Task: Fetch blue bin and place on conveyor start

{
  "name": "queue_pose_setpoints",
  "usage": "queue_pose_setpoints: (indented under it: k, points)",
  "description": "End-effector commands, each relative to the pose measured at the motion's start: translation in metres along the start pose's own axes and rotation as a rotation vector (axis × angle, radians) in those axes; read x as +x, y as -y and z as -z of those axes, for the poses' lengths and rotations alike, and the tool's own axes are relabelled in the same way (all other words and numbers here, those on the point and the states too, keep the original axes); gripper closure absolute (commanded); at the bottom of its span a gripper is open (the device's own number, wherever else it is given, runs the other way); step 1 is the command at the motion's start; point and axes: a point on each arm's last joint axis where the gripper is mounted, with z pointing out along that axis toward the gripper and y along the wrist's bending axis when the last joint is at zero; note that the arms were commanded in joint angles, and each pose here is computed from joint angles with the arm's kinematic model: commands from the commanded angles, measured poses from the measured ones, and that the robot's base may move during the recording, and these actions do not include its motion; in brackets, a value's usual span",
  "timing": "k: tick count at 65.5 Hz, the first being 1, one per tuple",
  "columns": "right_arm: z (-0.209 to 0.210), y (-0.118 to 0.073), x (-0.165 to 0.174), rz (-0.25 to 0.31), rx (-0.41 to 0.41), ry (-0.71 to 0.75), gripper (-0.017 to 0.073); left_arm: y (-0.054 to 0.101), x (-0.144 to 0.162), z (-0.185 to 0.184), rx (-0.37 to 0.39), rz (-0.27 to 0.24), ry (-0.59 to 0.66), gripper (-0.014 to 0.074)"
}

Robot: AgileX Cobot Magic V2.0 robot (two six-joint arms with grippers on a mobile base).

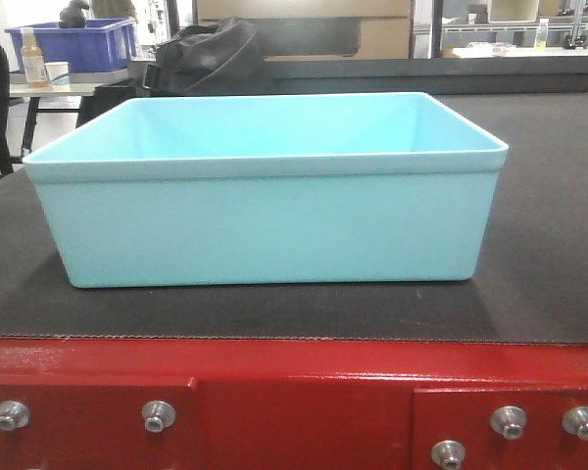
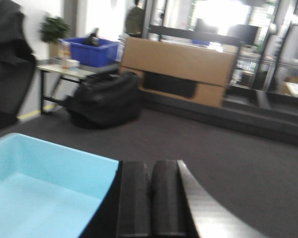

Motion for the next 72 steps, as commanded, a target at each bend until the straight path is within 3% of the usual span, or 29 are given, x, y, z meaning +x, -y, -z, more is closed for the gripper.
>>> queue_pose_setpoints:
  k: [1,11,17,41,72]
  points:
    - [0.011,0.007,0.015,-0.016,0.082,-0.012,0.0722,0.002,-0.002,0.001,0.026,-0.003,0.020,0.0704]
    - [0.028,0.014,0.048,-0.045,0.215,0.024,0.0722,0.002,-0.002,0.001,0.026,-0.003,0.020,0.0704]
    - [0.037,0.013,0.074,-0.050,0.252,0.011,0.0722,0.002,-0.002,0.001,0.026,-0.003,0.020,0.0704]
    - [0.060,0.001,0.136,-0.051,0.257,0.024,0.0722,0.002,-0.002,0.001,0.026,-0.003,0.020,0.0704]
    - [0.062,0.000,0.138,-0.064,0.257,0.033,0.0722,0.003,-0.002,0.001,0.027,-0.003,0.022,0.0704]
